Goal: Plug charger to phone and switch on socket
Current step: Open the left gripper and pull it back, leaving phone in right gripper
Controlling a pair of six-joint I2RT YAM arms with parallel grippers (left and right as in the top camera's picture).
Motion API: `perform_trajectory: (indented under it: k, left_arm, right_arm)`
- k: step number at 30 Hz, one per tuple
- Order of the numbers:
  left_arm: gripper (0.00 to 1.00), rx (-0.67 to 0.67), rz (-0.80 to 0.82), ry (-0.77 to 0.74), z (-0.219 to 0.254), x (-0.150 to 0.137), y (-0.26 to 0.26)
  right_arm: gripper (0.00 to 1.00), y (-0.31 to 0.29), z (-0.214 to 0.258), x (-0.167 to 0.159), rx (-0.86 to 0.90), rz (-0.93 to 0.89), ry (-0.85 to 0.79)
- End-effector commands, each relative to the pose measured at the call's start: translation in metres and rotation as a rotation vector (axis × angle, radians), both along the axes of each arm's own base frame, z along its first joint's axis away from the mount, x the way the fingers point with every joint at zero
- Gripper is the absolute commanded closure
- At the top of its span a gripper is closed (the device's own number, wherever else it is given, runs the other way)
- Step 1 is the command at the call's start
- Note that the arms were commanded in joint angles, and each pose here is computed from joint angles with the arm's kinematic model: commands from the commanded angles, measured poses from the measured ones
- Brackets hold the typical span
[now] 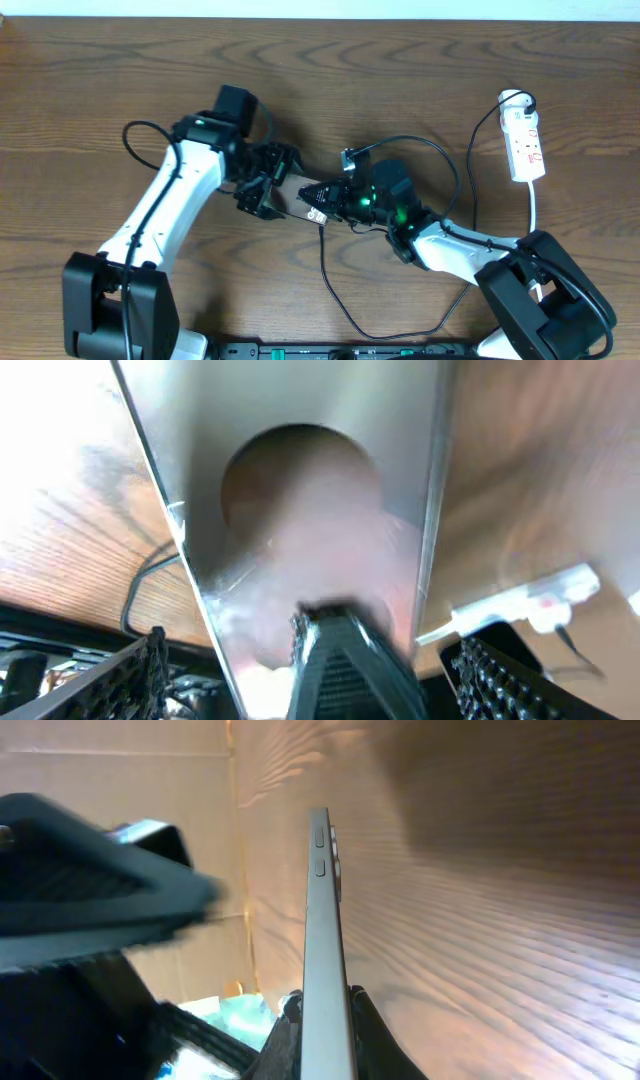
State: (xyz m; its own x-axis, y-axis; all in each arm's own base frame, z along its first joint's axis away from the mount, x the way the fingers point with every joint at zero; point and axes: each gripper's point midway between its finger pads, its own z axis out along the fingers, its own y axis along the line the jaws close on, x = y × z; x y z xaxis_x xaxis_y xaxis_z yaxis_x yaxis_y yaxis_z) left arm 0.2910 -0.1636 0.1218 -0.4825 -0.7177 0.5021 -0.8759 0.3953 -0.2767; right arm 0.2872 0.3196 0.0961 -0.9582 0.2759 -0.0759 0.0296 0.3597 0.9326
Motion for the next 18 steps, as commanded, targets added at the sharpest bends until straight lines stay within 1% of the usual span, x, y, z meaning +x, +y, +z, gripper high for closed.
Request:
perform_trajectory:
  k: [1, 4, 5, 8, 14, 18]
  left_arm:
    - [0.12, -0.146, -0.151, -0.182, 0.030, 0.011, -0.005]
    - [0.12, -0.269, -0.274, -0.375, 0.050, 0.025, -0.006]
    - [0.11, -0.301, -0.299, -0.417, 0.055, 0.026, -0.005]
    - [0.08, -0.357, -0.323, -0.476, 0.064, 0.029, -0.002]
    - [0.08, -0.385, -0.319, -0.577, 0.073, 0.042, 0.013]
    - [0.08, -0.411, -0.310, -0.644, 0.075, 0.051, 0.019]
  right_arm:
    - [0.99, -0.006, 0.001, 0.007, -0.006, 0.001, -0.015]
    - [0.99, -0.015, -0.003, 0.013, -0.018, -0.024, 0.004]
    - [0.99, -0.018, -0.003, 0.016, -0.018, -0.032, 0.004]
    - [0.99, -0.024, -0.003, 0.023, -0.018, -0.063, 0.010]
    - [0.99, -0.034, -0.003, 0.036, 0.015, -0.159, 0.100]
    - [0.99, -0.036, 0.004, 0.045, 0.042, -0.208, 0.089]
